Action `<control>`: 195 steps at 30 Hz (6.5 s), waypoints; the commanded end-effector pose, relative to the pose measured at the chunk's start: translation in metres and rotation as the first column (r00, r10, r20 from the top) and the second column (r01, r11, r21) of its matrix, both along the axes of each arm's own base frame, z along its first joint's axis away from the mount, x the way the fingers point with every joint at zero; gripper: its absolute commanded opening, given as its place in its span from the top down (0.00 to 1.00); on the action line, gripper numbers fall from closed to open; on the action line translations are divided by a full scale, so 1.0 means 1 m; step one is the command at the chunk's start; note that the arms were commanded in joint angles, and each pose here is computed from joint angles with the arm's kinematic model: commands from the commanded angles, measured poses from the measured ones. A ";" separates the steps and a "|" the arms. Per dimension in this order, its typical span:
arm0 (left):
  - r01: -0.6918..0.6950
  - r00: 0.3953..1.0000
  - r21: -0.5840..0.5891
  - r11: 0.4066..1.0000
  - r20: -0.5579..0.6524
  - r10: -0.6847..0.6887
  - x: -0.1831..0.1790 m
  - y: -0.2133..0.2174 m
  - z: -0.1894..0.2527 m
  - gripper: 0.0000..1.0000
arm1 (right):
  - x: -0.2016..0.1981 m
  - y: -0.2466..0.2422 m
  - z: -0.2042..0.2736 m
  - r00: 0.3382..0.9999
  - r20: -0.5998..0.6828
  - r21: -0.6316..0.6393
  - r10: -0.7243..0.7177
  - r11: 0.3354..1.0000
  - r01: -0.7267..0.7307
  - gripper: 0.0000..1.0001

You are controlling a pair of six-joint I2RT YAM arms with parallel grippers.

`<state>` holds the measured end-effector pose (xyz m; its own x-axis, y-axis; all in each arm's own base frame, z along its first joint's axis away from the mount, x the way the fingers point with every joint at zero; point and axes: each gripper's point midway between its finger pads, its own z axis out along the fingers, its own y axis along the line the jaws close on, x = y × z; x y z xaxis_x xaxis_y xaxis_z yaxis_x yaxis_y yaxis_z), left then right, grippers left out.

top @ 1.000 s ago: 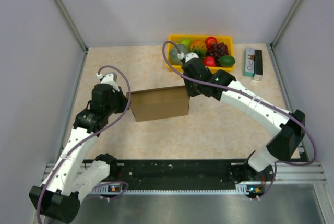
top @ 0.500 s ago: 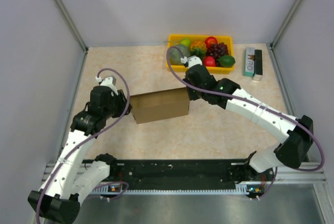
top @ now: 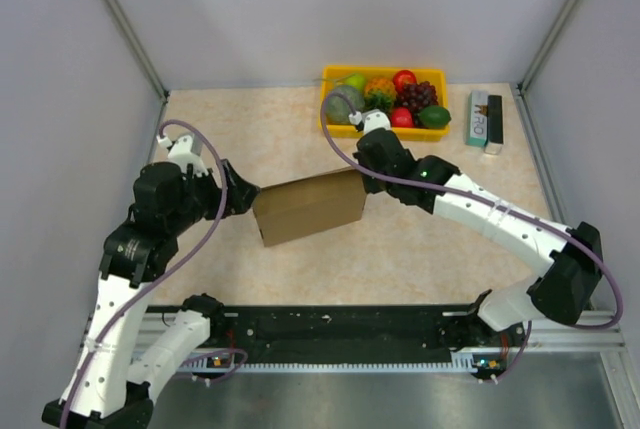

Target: Fold the paper box

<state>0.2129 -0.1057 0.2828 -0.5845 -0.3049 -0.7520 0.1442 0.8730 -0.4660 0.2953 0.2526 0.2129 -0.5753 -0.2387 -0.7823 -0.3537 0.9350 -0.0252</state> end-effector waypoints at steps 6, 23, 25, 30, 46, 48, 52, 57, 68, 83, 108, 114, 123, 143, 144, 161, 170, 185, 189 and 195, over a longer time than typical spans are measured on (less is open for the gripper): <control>-0.056 0.997 -0.122 0.991 0.052 0.063 0.035 -0.011 0.018 0.25 | -0.013 -0.008 0.006 1.000 0.005 0.002 -0.010 1.000 0.010 1.00; -0.071 0.997 -0.121 0.990 -0.046 0.066 0.051 -0.012 -0.038 0.54 | -0.014 -0.007 0.009 1.000 0.017 0.005 -0.016 1.000 0.016 1.00; -0.068 0.997 -0.106 0.992 -0.035 0.064 0.044 -0.009 -0.043 0.49 | -0.014 -0.007 0.009 1.000 0.016 0.006 -0.019 1.000 0.019 1.00; -0.058 0.998 -0.123 0.991 -0.001 0.058 0.033 -0.008 -0.055 0.50 | -0.015 -0.008 0.002 0.999 0.007 0.000 -0.034 0.999 0.034 1.00; -0.003 0.995 -0.270 0.963 0.095 0.029 0.009 -0.020 -0.107 0.61 | -0.023 -0.021 -0.015 0.996 0.068 0.039 -0.058 0.998 0.056 0.85; -0.017 0.996 -0.248 0.969 0.076 0.037 0.009 -0.017 -0.117 0.62 | -0.033 -0.019 -0.003 0.998 0.056 0.058 0.004 0.998 -0.007 0.72; -0.020 0.997 -0.239 0.971 0.067 0.037 0.009 -0.017 -0.123 0.64 | -0.057 -0.029 0.028 0.998 0.043 0.127 0.054 0.990 -0.059 0.47; -0.015 0.998 -0.238 0.971 0.058 0.029 0.009 -0.018 -0.128 0.67 | -0.074 -0.024 0.079 0.996 0.021 0.303 0.092 0.948 -0.094 0.29; -0.030 0.998 -0.215 0.976 0.045 0.041 0.008 -0.014 -0.132 0.69 | -0.042 0.122 0.125 0.906 -0.148 0.827 0.396 0.552 -0.106 0.52; -0.029 0.998 -0.173 0.984 0.047 0.038 0.004 -0.009 -0.133 0.71 | -0.037 0.107 0.020 0.906 -0.191 0.839 0.378 0.542 -0.049 0.79; -0.026 0.998 -0.181 0.983 0.045 0.035 0.000 -0.010 -0.129 0.76 | -0.016 0.037 0.052 0.943 -0.125 0.777 0.307 0.622 -0.099 0.83; -0.019 0.998 -0.206 0.978 0.062 0.032 0.002 -0.012 -0.121 0.76 | -0.042 0.121 0.104 0.896 -0.032 0.857 0.443 0.474 -0.203 0.83; -0.030 0.995 -0.196 0.980 0.090 0.048 0.002 -0.009 -0.106 0.73 | -0.054 0.172 0.015 0.868 -0.198 0.891 0.456 0.453 -0.034 0.85; -0.288 0.917 0.019 0.958 0.294 0.270 -0.006 0.061 0.001 0.40 | -0.079 0.234 0.008 0.813 -0.223 0.880 0.539 0.470 -0.070 0.89; -0.274 0.920 0.014 0.962 0.294 0.258 -0.007 0.059 0.001 0.40 | -0.077 0.235 -0.002 0.814 -0.244 0.869 0.527 0.492 -0.059 0.89; -0.269 0.916 0.011 0.963 0.311 0.253 -0.011 0.060 0.004 0.39 | -0.093 0.250 0.053 0.798 -0.159 0.842 0.582 0.502 -0.198 0.86; -0.271 0.916 0.017 0.962 0.312 0.253 -0.012 0.061 0.004 0.37 | -0.101 0.252 -0.010 0.783 -0.273 0.796 0.559 0.588 -0.142 0.86; -0.269 0.912 0.014 0.963 0.325 0.250 -0.013 0.061 0.007 0.37 | -0.110 0.257 0.024 0.785 -0.207 0.804 0.584 0.558 -0.204 0.86; -0.270 0.913 0.020 0.963 0.324 0.249 -0.014 0.061 0.008 0.37 | -0.111 0.255 -0.024 0.782 -0.274 0.785 0.559 0.600 -0.154 0.87; -0.274 0.911 0.022 0.961 0.325 0.252 -0.014 0.062 0.008 0.36 | -0.106 0.261 0.032 0.791 -0.182 0.811 0.584 0.544 -0.215 0.87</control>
<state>0.2017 -0.0467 0.2736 -0.2652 -0.3640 -0.8928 0.0234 0.9233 -0.3833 0.1873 0.5067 0.2059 -0.8847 -0.0114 -0.4660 -0.4397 0.3528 0.8260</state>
